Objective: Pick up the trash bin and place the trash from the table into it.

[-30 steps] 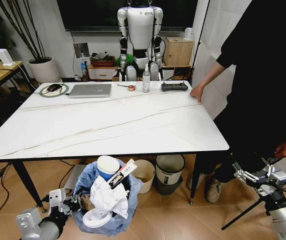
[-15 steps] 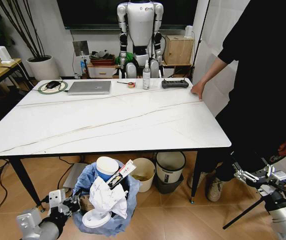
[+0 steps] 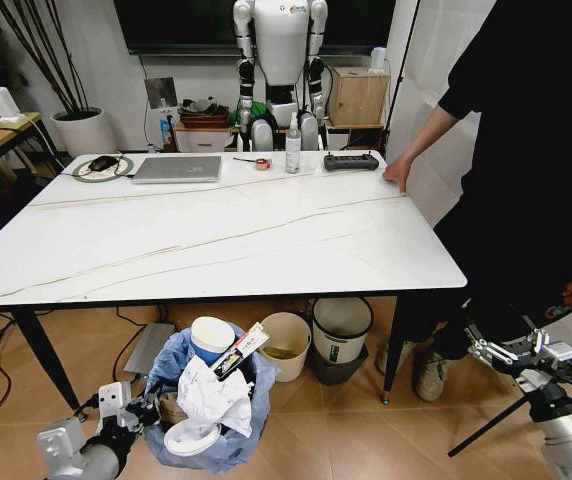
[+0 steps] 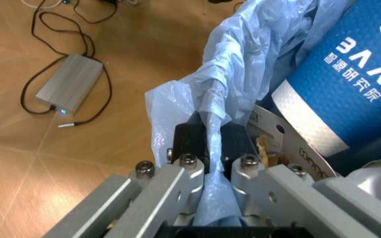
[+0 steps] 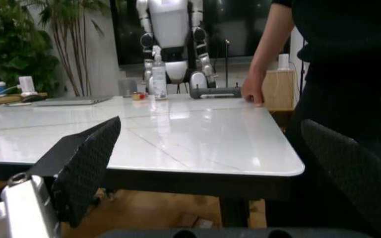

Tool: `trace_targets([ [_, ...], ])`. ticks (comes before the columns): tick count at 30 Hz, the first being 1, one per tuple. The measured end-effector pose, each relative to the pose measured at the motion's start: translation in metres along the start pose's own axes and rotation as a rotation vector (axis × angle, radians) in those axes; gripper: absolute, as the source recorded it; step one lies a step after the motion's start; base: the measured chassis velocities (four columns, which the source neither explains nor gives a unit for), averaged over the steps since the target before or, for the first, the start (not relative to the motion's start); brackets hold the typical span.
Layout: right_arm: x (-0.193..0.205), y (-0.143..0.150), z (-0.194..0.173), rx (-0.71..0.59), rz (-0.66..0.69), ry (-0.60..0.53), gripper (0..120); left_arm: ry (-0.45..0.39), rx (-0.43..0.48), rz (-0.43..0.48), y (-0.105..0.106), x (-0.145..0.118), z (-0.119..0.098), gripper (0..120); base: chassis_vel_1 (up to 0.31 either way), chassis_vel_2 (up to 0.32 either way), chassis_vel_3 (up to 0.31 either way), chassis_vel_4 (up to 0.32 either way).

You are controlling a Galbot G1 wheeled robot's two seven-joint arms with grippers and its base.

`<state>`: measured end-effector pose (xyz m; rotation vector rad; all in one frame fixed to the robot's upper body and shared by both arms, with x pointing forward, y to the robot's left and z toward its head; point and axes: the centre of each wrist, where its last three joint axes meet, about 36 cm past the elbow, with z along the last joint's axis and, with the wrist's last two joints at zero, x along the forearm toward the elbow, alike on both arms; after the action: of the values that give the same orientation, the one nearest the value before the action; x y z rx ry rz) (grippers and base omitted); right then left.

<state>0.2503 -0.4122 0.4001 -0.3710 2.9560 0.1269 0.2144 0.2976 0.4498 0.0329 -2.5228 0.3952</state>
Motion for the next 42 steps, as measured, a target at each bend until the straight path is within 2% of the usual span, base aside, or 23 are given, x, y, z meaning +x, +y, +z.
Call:
trace_targets([
  [17,0.000,0.000,0.000,0.000,0.000,0.000,100,0.002,-0.003,-0.012,0.007,-0.007,0.006,0,0.000,0.000,0.000,0.000],
  [42,0.000,0.000,0.000,0.000,0.000,0.000,100,0.024,0.003,-0.055,0.033,-0.023,0.021,0,0.000,0.000,0.000,0.000],
])
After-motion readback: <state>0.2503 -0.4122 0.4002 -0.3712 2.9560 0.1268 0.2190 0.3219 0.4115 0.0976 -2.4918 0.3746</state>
